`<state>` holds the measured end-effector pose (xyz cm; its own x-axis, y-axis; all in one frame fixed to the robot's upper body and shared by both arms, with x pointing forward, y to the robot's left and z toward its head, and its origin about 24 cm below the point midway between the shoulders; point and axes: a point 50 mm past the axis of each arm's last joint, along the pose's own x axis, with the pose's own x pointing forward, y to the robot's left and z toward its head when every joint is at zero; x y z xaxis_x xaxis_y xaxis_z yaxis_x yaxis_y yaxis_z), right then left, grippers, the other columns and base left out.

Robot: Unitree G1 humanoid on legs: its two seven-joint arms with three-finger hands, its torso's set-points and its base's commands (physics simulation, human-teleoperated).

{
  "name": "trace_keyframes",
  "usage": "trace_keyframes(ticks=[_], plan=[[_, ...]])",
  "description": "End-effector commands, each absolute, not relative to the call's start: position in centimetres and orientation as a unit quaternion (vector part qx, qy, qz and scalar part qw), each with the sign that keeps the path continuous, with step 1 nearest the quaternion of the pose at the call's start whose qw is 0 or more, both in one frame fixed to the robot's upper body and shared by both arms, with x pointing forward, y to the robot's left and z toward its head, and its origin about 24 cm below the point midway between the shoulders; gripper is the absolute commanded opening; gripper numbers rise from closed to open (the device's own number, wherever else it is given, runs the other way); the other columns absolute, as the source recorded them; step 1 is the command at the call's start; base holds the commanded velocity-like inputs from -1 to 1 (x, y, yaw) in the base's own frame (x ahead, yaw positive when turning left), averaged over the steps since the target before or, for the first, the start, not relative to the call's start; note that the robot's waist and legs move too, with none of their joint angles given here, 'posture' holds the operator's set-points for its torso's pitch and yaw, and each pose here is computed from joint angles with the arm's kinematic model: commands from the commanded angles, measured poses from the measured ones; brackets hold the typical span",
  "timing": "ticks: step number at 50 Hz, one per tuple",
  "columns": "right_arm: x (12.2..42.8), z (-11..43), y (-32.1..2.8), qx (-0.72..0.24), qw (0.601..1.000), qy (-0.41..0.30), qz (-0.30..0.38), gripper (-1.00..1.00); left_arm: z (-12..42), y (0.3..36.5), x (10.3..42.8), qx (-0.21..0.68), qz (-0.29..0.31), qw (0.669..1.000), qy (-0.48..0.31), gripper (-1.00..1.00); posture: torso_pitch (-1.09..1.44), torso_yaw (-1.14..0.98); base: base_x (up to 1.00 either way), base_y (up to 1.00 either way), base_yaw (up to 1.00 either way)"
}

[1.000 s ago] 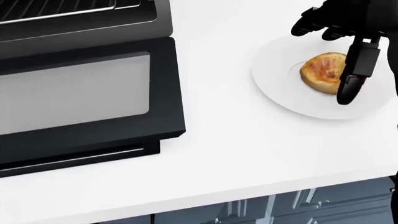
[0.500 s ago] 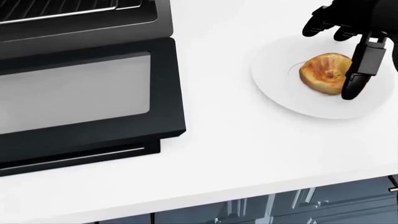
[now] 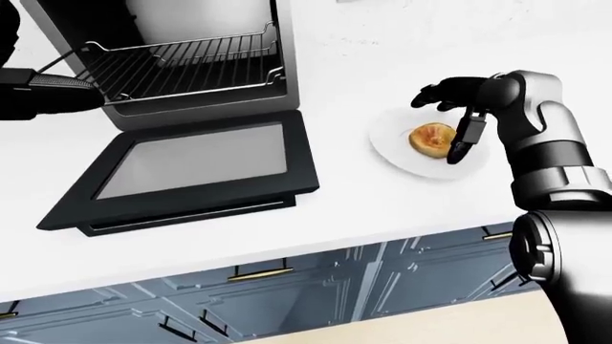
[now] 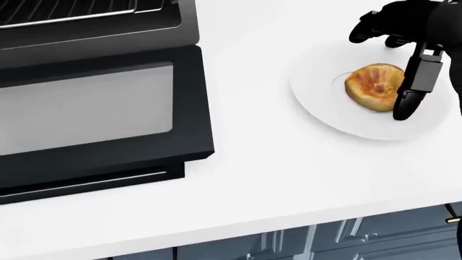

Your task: Place the bread on the top rack of the toaster oven.

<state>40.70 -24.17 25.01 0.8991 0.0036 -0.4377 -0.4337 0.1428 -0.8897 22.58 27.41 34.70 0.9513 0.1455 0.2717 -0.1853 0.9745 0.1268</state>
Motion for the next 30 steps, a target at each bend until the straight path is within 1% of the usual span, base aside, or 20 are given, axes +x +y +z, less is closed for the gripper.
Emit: trace_keyframes(ticks=[1,6,7,10,11,13,14,15,21,22,27,30], plan=[[40.69,26.75,-23.80,-0.642,0.741,0.142,0.135,0.62,35.90,27.60,21.89,0.077,0.095,0.978,-0.167,1.00,0.00,0.00,0.00,0.00,0.00],[40.67,26.73,-23.72,-0.641,0.741,0.142,0.139,0.61,35.94,27.66,21.89,0.076,0.095,0.978,-0.168,1.00,0.00,0.00,0.00,0.00,0.00],[40.67,26.72,-23.71,-0.641,0.741,0.142,0.139,0.56,35.95,27.66,21.87,0.077,0.095,0.978,-0.168,1.00,0.00,0.00,0.00,0.00,0.00],[40.60,26.82,-23.70,-0.641,0.741,0.142,0.141,0.51,35.97,27.64,21.85,0.076,0.096,0.978,-0.168,1.00,0.00,0.00,0.00,0.00,0.00],[40.60,26.83,-23.70,-0.641,0.741,0.141,0.141,0.28,35.98,27.64,21.85,0.077,0.096,0.978,-0.168,1.00,0.00,0.00,0.00,0.00,0.00],[40.56,26.96,-23.72,-0.641,0.741,0.140,0.142,-0.56,35.92,27.64,21.90,0.077,0.096,0.978,-0.168,1.00,0.00,0.00,0.00,0.00,0.00],[40.58,26.94,-23.72,-0.641,0.741,0.140,0.142,-0.84,35.91,27.63,21.92,0.077,0.096,0.978,-0.167,1.00,0.00,0.00,0.00,0.00,0.00],[40.56,26.99,-23.73,-0.641,0.741,0.139,0.143,-0.92,35.87,27.63,21.96,0.077,0.095,0.978,-0.167,1.00,0.00,0.00,0.00,0.00,0.00],[40.58,26.93,-23.70,-0.641,0.742,0.137,0.141,-0.91,35.89,27.59,21.90,0.076,0.095,0.978,-0.168,1.00,0.00,0.00,0.00,0.00,0.00],[40.59,26.90,-23.74,-0.643,0.741,0.135,0.140,-0.85,35.91,27.55,21.91,0.076,0.094,0.978,-0.168,1.00,0.00,0.00,0.00,0.00,0.00],[40.60,27.09,-23.90,-0.644,0.740,0.131,0.139,-0.94,35.90,27.57,21.91,0.076,0.095,0.978,-0.168,1.00,0.00,0.00,0.00,0.00,0.00],[40.63,27.35,-24.05,-0.643,0.744,0.127,0.132,-0.94,35.87,27.60,21.92,0.077,0.095,0.978,-0.168,1.00,0.00,0.00,0.00,0.00,0.00]])
